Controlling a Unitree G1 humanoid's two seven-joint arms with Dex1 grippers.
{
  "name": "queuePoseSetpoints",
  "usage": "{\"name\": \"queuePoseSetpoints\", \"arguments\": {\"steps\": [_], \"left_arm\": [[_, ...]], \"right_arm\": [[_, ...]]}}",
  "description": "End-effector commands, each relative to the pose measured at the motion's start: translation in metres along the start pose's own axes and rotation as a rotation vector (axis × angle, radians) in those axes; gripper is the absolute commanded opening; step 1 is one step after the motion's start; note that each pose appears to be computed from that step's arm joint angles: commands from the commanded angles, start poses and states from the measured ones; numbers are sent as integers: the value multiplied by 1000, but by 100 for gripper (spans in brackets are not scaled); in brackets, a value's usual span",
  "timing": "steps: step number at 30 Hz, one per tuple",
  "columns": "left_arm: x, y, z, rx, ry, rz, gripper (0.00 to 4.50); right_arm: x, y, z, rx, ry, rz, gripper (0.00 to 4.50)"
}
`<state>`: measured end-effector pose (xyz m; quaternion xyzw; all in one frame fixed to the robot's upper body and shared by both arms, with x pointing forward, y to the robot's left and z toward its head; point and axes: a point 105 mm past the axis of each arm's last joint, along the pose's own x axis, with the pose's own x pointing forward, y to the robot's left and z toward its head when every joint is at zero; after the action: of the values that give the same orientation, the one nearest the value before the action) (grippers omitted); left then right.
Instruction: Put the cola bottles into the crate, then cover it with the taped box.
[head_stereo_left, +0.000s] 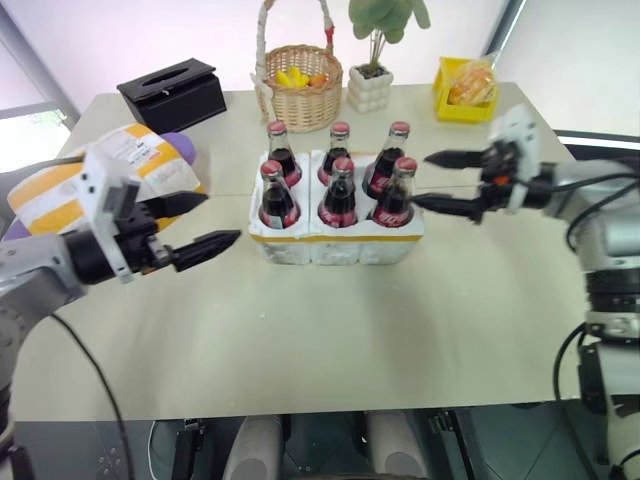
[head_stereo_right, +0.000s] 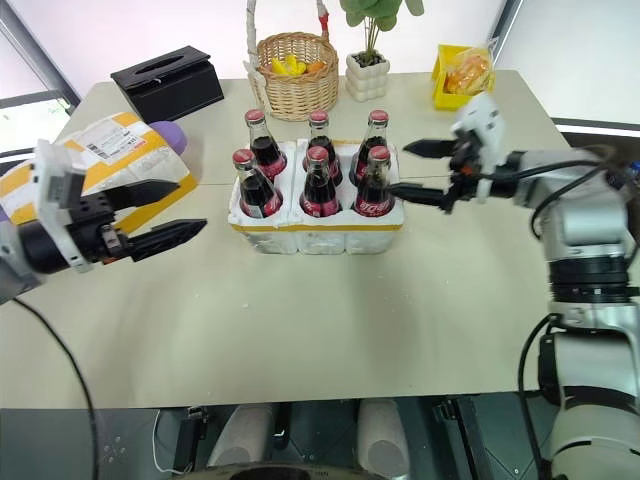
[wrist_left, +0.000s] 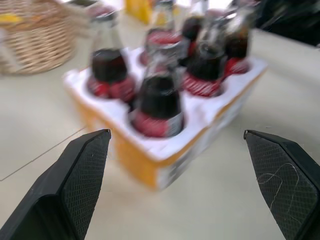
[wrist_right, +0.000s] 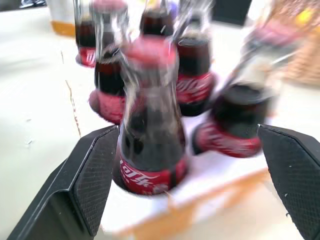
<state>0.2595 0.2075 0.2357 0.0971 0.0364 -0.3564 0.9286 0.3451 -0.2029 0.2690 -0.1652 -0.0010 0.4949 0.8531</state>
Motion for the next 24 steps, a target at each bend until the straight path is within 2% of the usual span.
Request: {"name": "queuePoseSetpoints", "arguments": {"steps": [1, 8, 13, 17, 19, 24], "left_arm": [[-32, 21, 5, 148, 35, 208, 450], [-84, 34, -25, 303, 253, 432, 450], [-139, 65, -51, 383, 458, 736, 450], [-173, 85, -71, 484, 648, 852, 450], [-182, 96, -78, 532, 707, 875, 450], [-183, 129, -92, 580, 732, 931, 450]], "right_arm": [[-38, -1, 39, -67, -62, 5, 447], [-54, 22, 62, -72, -76, 131, 447], [-44, 38, 63, -88, -82, 199, 447], [-41, 46, 66, -88, -91, 242, 447], [-40, 49, 68, -89, -92, 262, 447], [-42, 58, 78, -103, -105, 301, 447]]}}
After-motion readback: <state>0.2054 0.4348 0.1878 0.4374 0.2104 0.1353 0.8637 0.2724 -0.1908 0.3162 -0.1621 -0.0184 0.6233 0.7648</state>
